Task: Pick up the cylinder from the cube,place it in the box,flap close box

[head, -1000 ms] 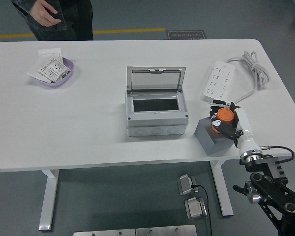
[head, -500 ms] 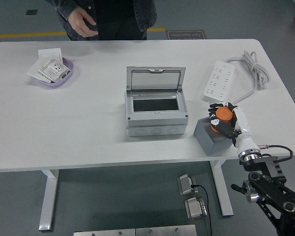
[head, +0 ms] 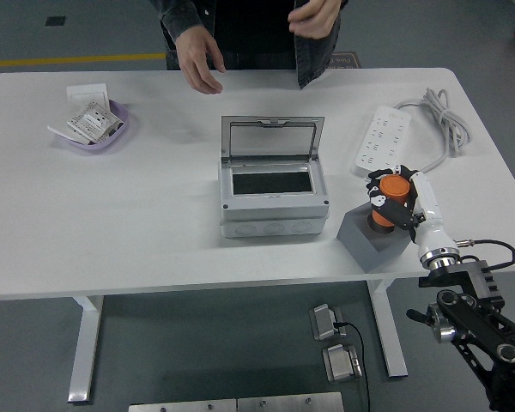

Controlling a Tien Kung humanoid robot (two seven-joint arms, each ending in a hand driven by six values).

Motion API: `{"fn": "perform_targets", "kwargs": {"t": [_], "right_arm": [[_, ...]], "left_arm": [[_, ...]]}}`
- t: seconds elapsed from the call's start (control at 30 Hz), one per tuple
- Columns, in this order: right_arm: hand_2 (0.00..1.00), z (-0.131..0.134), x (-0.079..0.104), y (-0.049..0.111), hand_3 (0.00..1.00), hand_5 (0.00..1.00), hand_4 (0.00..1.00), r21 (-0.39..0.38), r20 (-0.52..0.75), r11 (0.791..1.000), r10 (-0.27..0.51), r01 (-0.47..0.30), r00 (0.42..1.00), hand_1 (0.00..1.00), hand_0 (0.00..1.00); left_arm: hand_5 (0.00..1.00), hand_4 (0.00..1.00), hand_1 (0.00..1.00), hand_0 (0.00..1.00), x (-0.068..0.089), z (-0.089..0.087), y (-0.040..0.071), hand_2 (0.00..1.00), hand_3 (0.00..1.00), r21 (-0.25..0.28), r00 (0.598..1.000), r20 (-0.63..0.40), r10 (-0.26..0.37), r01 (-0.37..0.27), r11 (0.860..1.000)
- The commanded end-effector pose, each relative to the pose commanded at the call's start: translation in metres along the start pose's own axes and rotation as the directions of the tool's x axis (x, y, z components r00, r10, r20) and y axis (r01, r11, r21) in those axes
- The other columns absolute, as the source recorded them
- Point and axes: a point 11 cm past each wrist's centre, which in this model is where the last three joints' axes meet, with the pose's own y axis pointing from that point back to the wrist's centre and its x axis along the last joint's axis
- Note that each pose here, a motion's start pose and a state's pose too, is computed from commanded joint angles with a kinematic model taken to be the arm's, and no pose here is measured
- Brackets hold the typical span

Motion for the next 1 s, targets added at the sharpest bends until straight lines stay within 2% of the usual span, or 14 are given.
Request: {"fn": "perform_targets", "kwargs": {"t": [0.2,0.37,0.5,0.53,0.7,0.73,0.9,0.93,1.0], "right_arm": [[0.276,-0.013,-0.003,-0.004,0.212,0.002,0.002,0.032,-0.055,0.999,-0.024,0.026,0.998,0.387,0.474],[0.275,-0.032,-0.016,-0.009,0.212,0.002,0.002,0.066,-0.160,0.994,-0.077,0.088,0.984,0.367,0.473],[0.275,-0.048,-0.032,-0.019,0.212,0.002,0.002,0.091,-0.266,0.986,-0.114,0.142,0.957,0.367,0.473],[0.277,-0.052,-0.037,-0.022,0.211,0.002,0.002,0.096,-0.300,0.983,-0.123,0.158,0.946,0.324,0.472],[0.277,-0.066,-0.055,-0.037,0.211,0.002,0.002,0.117,-0.448,0.972,-0.133,0.205,0.884,0.324,0.472],[0.275,-0.069,-0.058,-0.040,0.209,0.002,0.002,0.120,-0.474,0.970,-0.133,0.213,0.871,0.163,0.098],[0.275,-0.078,-0.078,-0.055,0.209,0.002,0.002,0.123,-0.599,0.959,-0.134,0.256,0.789,0.163,0.098],[0.214,-0.080,-0.084,-0.059,0.189,0.002,0.002,0.125,-0.623,0.955,-0.135,0.268,0.770,0.077,0.002],[0.214,-0.084,-0.093,-0.064,0.189,0.002,0.002,0.127,-0.651,0.950,-0.137,0.285,0.747,0.077,0.002]], "left_arm": [[0.186,0.667,0.650,0.610,0.000,0.000,0.000,0.606,0.611,0.000,1.000,0.002,0.000,0.000,1.000],[0.188,0.669,0.651,0.610,0.000,0.000,0.000,0.607,0.612,0.004,1.000,0.004,0.002,-0.002,1.000],[0.188,0.669,0.651,0.610,0.001,0.000,0.000,0.607,0.612,0.007,1.000,0.004,0.004,-0.004,1.000],[0.191,0.668,0.651,0.611,0.002,0.000,0.000,0.606,0.611,0.007,1.000,0.004,0.005,-0.005,1.000],[0.191,0.668,0.651,0.611,0.003,0.001,0.000,0.606,0.611,0.008,1.000,0.004,0.007,-0.007,1.000],[0.193,0.669,0.652,0.611,0.003,0.001,0.000,0.608,0.612,0.009,1.000,0.004,0.008,-0.008,1.000],[0.193,0.669,0.652,0.611,0.005,0.001,0.000,0.608,0.612,0.012,1.000,0.005,0.012,-0.012,1.000],[0.196,0.671,0.652,0.611,0.006,0.001,0.000,0.609,0.612,0.013,1.000,0.005,0.014,-0.014,1.000],[0.196,0.671,0.652,0.611,0.007,0.001,0.001,0.609,0.612,0.012,1.000,0.004,0.015,-0.015,1.000]]}}
